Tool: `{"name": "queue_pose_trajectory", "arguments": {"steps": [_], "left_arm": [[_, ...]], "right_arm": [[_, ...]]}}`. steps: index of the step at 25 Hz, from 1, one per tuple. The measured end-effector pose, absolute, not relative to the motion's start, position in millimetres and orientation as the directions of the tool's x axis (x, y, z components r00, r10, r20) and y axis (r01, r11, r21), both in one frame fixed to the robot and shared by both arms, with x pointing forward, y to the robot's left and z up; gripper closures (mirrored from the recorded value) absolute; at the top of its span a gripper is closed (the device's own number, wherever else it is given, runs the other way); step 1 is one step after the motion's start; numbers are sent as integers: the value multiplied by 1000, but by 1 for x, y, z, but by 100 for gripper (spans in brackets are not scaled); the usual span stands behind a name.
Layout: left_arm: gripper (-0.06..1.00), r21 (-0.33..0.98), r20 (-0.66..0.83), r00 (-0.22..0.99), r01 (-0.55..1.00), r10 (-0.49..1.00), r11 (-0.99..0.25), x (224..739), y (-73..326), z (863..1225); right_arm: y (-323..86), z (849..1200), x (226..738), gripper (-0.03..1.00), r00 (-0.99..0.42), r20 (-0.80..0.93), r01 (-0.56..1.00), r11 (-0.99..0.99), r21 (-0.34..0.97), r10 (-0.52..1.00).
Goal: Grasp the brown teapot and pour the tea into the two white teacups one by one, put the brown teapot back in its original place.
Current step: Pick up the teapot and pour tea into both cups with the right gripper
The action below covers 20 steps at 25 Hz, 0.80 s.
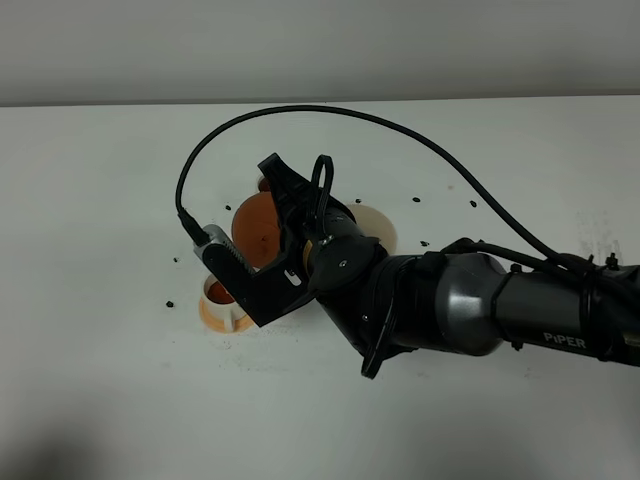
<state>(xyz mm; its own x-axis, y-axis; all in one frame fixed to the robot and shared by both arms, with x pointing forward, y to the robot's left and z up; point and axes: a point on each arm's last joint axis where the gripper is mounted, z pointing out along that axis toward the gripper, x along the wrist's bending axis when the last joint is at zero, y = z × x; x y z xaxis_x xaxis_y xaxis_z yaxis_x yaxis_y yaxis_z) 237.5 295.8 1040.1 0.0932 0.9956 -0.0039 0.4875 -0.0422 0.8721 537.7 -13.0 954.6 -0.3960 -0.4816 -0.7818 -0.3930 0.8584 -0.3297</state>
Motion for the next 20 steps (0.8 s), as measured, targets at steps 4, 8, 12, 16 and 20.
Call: {"name": "queue_pose_trajectory", "arguments": {"steps": [4, 8, 12, 16, 20], "left_arm": [[65, 872, -5, 93, 488, 996, -41, 237, 296, 1040], [65, 872, -4, 93, 487, 996, -42, 237, 296, 1040], [65, 872, -4, 93, 487, 996, -42, 237, 296, 1040], [65, 872, -4, 93, 487, 996, -42, 237, 296, 1040], [65, 872, -4, 93, 487, 996, -42, 237, 296, 1040]], "right_arm": [[-10, 955, 535, 88, -387, -782, -405, 852, -332, -489], [-10, 955, 535, 88, -385, -782, -403, 851, -336, -490], [-10, 955, 536, 88, -374, -782, -408, 845, -344, -499], [-10, 956, 536, 88, -366, -781, -412, 841, -352, -506], [-10, 956, 536, 88, -365, -780, -413, 839, -354, -509]]}}
